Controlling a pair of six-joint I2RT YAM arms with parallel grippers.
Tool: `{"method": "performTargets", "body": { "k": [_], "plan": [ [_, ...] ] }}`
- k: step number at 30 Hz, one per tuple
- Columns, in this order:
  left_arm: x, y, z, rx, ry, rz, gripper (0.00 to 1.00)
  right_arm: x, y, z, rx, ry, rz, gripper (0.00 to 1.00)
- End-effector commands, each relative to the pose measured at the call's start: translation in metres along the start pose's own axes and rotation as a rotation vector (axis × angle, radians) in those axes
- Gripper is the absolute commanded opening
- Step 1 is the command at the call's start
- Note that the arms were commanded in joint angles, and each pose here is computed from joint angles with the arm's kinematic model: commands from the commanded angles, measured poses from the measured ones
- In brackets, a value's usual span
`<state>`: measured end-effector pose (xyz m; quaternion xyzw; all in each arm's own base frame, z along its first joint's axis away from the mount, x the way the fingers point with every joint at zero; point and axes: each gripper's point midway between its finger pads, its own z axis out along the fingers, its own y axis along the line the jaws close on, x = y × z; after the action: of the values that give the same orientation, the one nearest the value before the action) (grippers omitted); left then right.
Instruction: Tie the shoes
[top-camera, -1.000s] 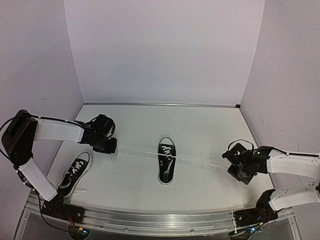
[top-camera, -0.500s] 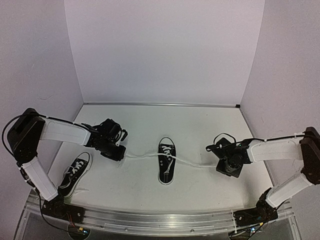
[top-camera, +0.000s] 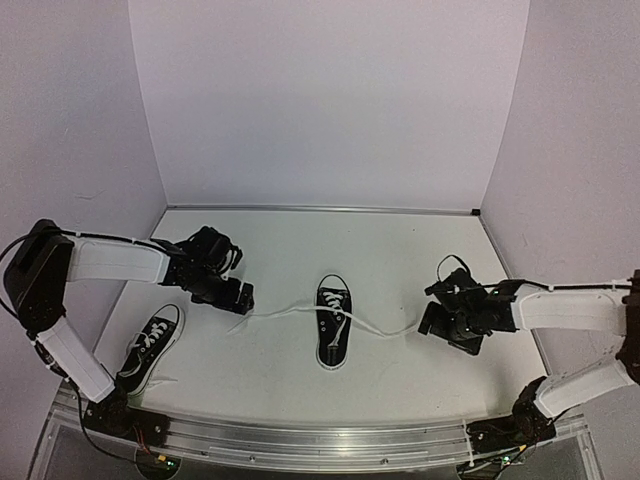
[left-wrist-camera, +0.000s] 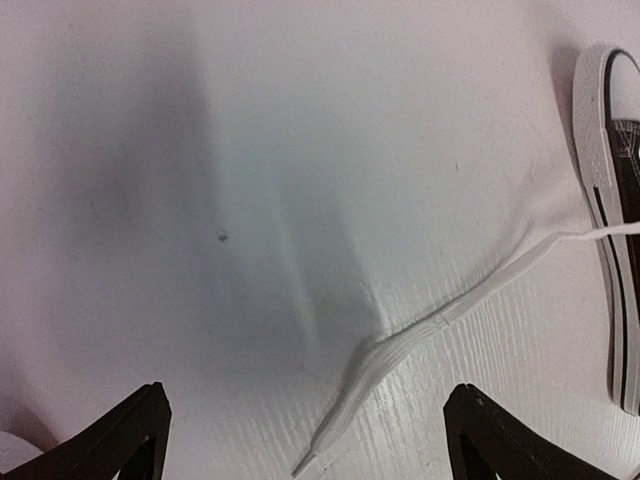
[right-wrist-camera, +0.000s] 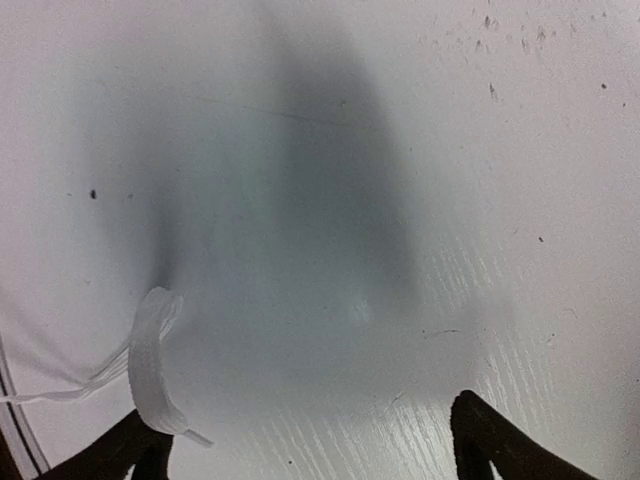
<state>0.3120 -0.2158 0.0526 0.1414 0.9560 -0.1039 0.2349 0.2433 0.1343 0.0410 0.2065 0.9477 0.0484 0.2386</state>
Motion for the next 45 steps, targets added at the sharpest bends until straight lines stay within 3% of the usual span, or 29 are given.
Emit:
{"method": "performTargets", "body": {
  "k": [1,6,9,15,19,23,26,35,45],
  "plan": [
    [-0.033,0.029,-0.032,-0.096,-0.11,-0.095,1.0,-0.016,0.0,-0.029,-0.088,-0.077,0.029,0.98],
    [-0.061,0.053,-0.064,-0.216,-0.247,-0.2,0.99,-0.037,0.008,-0.062,-0.197,-0.177,-0.019,0.98],
    [-0.072,0.041,-0.078,-0.136,-0.332,-0.136,1.0,-0.051,0.019,-0.08,-0.238,-0.231,-0.081,0.98],
    [-0.082,0.008,-0.065,0.007,-0.28,-0.02,1.0,-0.061,0.054,-0.1,-0.345,-0.243,-0.229,0.98],
    [-0.076,-0.043,-0.053,0.221,-0.23,0.153,1.0,-0.062,0.078,-0.114,-0.469,-0.254,-0.273,0.98],
    [-0.06,-0.085,-0.033,0.24,-0.199,0.421,1.0,-0.056,0.09,-0.113,-0.53,-0.227,-0.289,0.98],
    [-0.052,-0.101,-0.011,0.266,-0.126,0.53,0.99,-0.045,0.096,-0.107,-0.567,-0.179,-0.296,0.98],
    [-0.039,-0.128,0.038,0.388,0.007,0.722,0.64,-0.028,0.108,-0.103,-0.64,-0.104,-0.322,0.98],
    [-0.028,-0.125,0.069,0.376,0.087,0.784,0.39,-0.026,0.107,-0.1,-0.639,-0.103,-0.323,0.98]
  ]
}}
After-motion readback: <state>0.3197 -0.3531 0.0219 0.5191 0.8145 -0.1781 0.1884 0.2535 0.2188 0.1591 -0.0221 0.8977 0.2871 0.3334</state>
